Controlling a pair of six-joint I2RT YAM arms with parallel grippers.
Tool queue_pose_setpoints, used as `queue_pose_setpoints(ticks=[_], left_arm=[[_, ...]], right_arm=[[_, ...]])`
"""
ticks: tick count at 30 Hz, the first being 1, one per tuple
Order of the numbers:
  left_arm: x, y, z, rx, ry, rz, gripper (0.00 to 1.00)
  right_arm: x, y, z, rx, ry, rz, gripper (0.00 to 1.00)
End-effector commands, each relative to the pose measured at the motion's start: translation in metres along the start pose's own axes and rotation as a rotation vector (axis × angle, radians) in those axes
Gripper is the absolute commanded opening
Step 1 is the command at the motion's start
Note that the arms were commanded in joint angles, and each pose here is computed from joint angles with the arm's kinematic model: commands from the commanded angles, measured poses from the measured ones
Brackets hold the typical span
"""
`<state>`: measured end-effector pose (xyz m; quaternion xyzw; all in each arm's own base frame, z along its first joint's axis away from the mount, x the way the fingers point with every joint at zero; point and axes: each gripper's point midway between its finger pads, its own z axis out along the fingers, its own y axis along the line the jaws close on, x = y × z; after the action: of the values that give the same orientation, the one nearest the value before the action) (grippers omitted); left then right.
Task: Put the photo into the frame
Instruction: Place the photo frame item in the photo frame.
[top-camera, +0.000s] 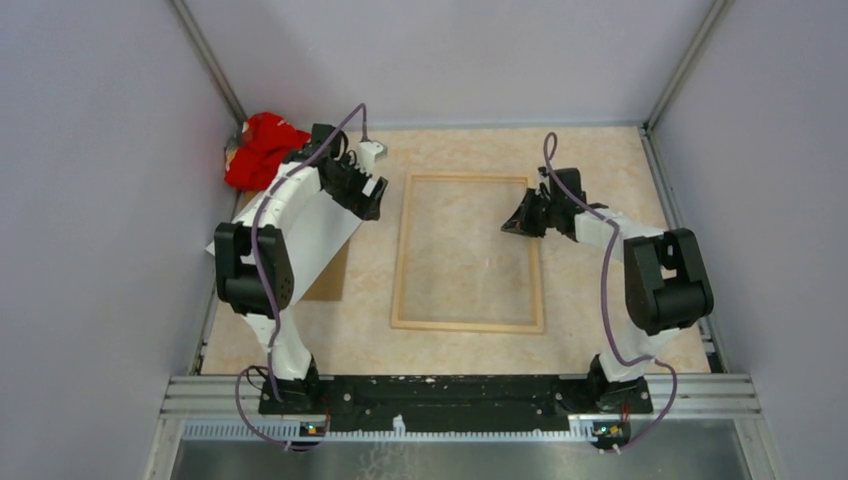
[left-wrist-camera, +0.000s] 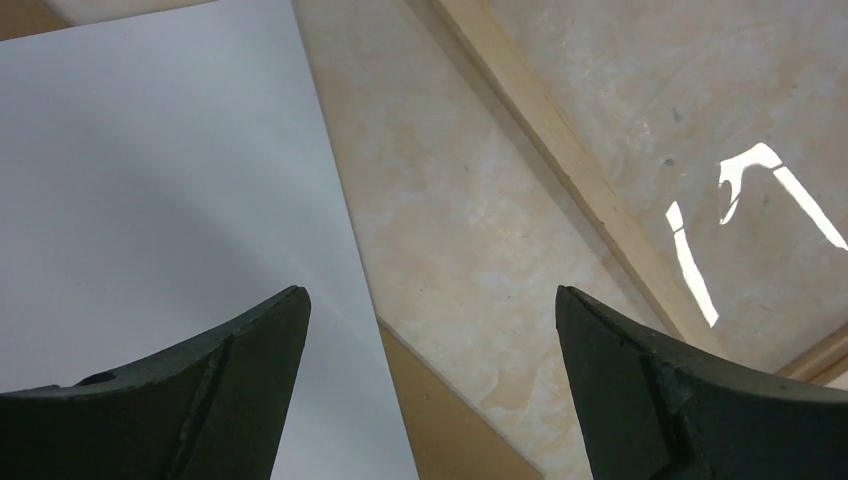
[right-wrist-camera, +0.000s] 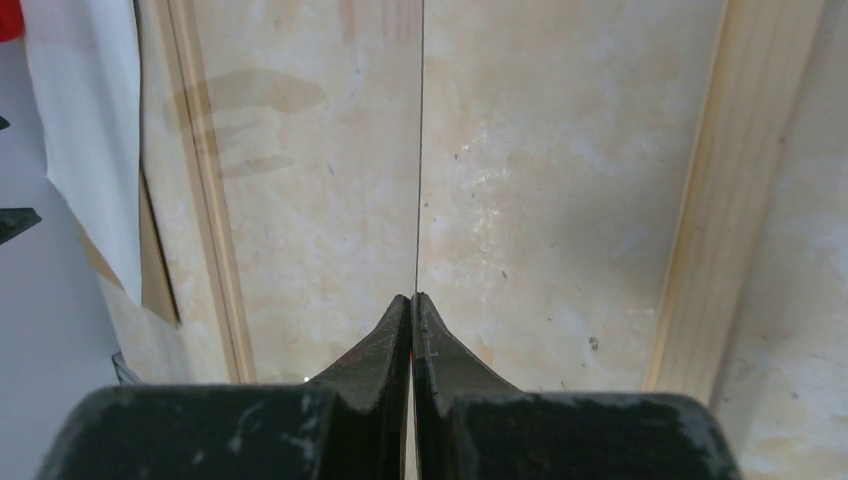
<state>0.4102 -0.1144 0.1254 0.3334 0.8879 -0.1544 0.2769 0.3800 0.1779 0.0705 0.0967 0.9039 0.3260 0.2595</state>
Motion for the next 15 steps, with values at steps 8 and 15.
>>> queue_pose_setpoints(ticks=[8, 15], left_arm=[[-0.028, 0.052, -0.009, -0.253, -0.106, -0.012, 0.99], [-0.027, 0.091, -0.034, -0.340, -0.232, -0.188, 0.99]], right_arm=[[-0.023, 0.008, -0.026, -0.142, -0.037, 0.142, 0.00], [-0.033, -0.003, -0.047, -0.020, -0.145, 0.035, 0.00]])
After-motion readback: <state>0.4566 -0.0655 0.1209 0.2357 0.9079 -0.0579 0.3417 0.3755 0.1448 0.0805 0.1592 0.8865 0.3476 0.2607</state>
